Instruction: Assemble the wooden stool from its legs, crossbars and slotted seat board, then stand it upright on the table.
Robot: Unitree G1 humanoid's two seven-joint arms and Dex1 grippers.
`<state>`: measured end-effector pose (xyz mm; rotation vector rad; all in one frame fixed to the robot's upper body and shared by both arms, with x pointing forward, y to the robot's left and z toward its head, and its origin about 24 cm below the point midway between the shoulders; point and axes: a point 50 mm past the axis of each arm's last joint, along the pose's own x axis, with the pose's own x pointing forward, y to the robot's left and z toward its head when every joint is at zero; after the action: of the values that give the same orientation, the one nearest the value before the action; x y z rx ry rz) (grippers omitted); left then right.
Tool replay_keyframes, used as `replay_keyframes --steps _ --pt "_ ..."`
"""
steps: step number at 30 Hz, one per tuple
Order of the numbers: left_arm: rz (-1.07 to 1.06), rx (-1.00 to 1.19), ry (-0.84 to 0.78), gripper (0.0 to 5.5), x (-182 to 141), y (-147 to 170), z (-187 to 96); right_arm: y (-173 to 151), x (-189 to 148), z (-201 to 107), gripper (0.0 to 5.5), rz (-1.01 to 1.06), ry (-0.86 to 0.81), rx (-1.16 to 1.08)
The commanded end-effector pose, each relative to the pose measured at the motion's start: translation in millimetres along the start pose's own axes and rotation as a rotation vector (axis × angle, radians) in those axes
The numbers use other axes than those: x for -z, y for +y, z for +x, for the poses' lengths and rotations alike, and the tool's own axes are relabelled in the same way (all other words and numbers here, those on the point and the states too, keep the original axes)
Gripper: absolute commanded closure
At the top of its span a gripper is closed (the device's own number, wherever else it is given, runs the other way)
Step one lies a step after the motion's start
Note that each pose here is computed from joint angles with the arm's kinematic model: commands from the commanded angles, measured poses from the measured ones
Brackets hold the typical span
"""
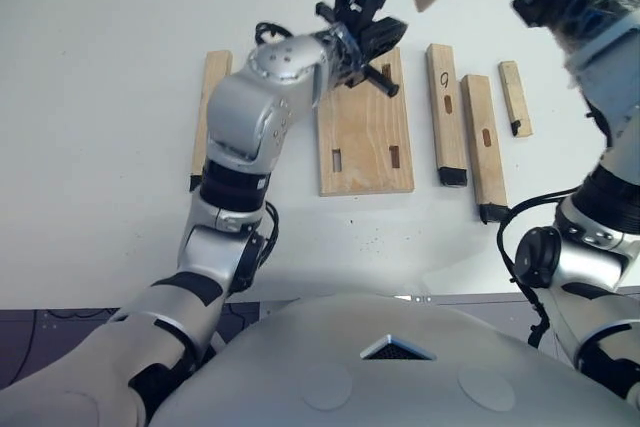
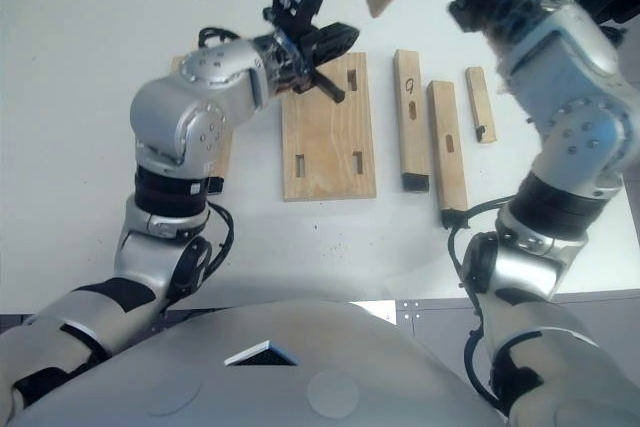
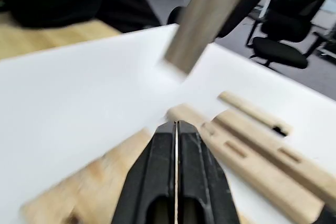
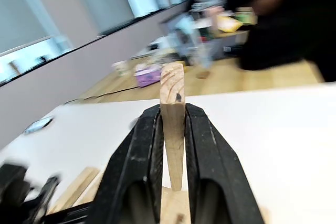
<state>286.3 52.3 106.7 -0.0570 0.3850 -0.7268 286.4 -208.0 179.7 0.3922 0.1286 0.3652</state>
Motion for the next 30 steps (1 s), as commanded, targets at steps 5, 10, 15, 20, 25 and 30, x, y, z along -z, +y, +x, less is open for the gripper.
replay_keyframes --steps 5,10,15,20,25,30 --pt "-0.089 -0.330 -0.081 5.50 18 47 -40 -35 -3 -51 5.11 -0.040 0.150 0.165" --pt "-0.089 -0.406 -0.085 5.50 24 53 -45 -44 -16 -59 5.11 -0.144 0.277 0.116" --pt "-0.108 -0.441 -0.098 5.50 29 48 -44 -59 -7 -77 5.11 -0.122 0.400 0.135" --pt "-0.128 -0.465 -0.097 5.50 36 49 -47 -62 0 -89 5.11 -0.057 0.469 0.097" --pt "-0.124 -0.463 -0.102 5.50 34 48 -45 -66 14 -97 5.11 -0.065 0.508 0.106" --pt "-0.122 -0.452 -0.087 5.50 38 45 -44 -76 17 -99 5.11 -0.029 0.485 0.130"
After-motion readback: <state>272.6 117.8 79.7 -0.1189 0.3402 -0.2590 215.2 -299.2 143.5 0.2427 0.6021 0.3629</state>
